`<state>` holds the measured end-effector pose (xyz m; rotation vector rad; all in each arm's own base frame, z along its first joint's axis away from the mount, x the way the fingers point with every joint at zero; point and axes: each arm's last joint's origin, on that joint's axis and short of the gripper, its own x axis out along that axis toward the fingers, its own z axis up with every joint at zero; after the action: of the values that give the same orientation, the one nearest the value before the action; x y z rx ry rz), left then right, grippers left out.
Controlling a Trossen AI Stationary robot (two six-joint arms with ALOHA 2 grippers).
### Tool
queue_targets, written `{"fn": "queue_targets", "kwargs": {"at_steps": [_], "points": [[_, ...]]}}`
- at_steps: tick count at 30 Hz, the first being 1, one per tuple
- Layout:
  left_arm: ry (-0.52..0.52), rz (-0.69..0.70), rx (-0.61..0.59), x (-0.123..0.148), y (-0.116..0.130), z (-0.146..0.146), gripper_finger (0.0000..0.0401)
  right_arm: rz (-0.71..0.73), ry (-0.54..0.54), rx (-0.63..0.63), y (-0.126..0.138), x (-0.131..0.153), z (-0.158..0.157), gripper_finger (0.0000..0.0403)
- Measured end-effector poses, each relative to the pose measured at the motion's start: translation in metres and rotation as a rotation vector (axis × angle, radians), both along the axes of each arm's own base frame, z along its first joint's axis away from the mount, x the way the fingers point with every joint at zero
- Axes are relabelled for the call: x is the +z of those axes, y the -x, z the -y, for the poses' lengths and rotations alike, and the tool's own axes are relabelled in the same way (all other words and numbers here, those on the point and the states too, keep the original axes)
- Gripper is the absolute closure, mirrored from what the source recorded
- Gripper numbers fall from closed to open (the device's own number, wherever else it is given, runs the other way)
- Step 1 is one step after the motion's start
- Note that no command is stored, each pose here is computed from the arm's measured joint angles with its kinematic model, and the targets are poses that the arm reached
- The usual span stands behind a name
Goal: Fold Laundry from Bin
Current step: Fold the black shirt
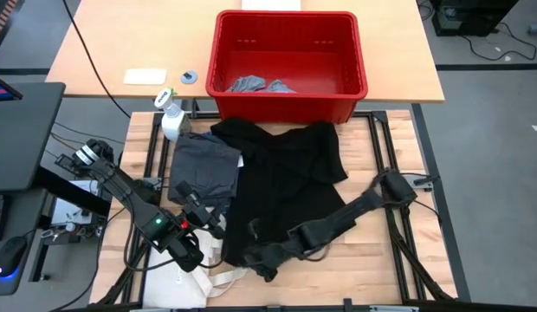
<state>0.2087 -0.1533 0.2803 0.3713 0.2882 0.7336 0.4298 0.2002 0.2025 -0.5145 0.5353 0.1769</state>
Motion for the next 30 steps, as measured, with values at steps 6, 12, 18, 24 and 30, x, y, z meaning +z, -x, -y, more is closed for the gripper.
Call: {"fn": "queue_targets", "kwargs": {"at_steps": [6,12,18,24,30], "points": [[-0.002,-0.002,0.0,0.0,0.0,0.0,0.0193,0.075,-0.127,0.001,0.037,0.066,-0.017,0.0393],[-0.004,-0.007,-0.001,0.0,0.0,0.0,0.0193,0.058,-0.325,0.208,0.083,0.11,-0.05,0.0394],[0.04,-0.074,-0.034,-0.003,0.0,0.0,0.0193,-0.155,-0.361,0.223,0.15,0.125,-0.074,0.0394],[0.049,-0.079,0.006,-0.003,-0.007,-0.009,0.0193,-0.289,-0.391,0.096,0.176,0.114,-0.085,0.0393],[0.193,-0.202,0.029,-0.006,-0.031,-0.035,0.0193,-0.37,-0.466,-0.056,0.18,0.094,-0.081,0.0362]]}}
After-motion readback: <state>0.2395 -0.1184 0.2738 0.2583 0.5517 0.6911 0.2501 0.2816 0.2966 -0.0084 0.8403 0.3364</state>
